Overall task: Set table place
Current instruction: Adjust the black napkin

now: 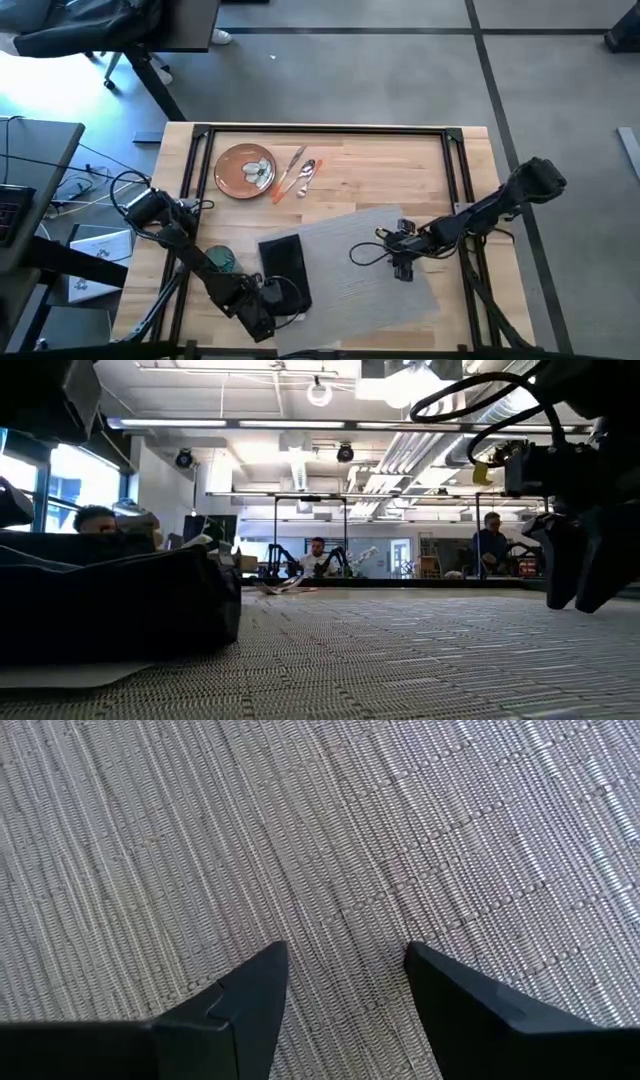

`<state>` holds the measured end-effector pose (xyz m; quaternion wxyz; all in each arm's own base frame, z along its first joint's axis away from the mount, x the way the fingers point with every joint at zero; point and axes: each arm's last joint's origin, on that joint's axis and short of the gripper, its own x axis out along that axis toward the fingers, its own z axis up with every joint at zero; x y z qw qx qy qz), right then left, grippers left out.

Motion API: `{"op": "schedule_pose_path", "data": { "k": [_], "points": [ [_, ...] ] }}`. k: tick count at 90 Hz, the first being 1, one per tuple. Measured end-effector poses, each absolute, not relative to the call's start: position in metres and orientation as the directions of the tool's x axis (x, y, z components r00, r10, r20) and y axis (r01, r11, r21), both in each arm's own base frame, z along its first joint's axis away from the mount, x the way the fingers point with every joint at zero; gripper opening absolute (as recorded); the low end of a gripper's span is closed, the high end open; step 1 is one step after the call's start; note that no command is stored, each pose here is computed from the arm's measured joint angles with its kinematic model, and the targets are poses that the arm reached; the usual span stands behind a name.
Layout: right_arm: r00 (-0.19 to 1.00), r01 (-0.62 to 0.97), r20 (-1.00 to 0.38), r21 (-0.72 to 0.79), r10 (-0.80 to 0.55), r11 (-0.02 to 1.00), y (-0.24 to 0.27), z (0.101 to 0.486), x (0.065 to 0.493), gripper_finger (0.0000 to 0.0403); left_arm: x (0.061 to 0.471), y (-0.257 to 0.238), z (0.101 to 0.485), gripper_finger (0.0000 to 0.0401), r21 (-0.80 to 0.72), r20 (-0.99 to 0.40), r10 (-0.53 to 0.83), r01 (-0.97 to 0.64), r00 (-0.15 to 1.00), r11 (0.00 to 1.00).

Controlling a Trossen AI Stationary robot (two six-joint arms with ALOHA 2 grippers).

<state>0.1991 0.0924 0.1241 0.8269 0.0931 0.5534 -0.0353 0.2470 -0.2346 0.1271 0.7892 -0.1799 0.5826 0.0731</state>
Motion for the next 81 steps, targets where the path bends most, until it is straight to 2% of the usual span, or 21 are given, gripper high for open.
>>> {"op": "schedule_pose_path", "data": {
  "k": [36, 66, 81],
  "points": [
    [0.378, 0.304, -0.919, 0.236, 0.110, 0.923, 0.111, 0.124, 0.191, 0.0193, 0.241, -0.224, 0.124, 0.0131, -0.065, -0.966, 0.025, -0.337, 0.258, 0.939],
    [0.379, 0.232, -0.899, 0.320, 0.218, 0.918, 0.117, 0.134, 0.186, 0.0193, 0.247, -0.217, 0.128, 0.0131, -0.008, -0.970, 0.071, -0.322, 0.232, 0.947],
    [0.461, 0.188, -0.855, 0.355, 0.237, 0.916, 0.110, 0.152, 0.186, 0.0192, 0.253, -0.222, 0.141, 0.0131, 0.015, -0.970, 0.085, -0.291, 0.229, 0.957]
  ]
}}
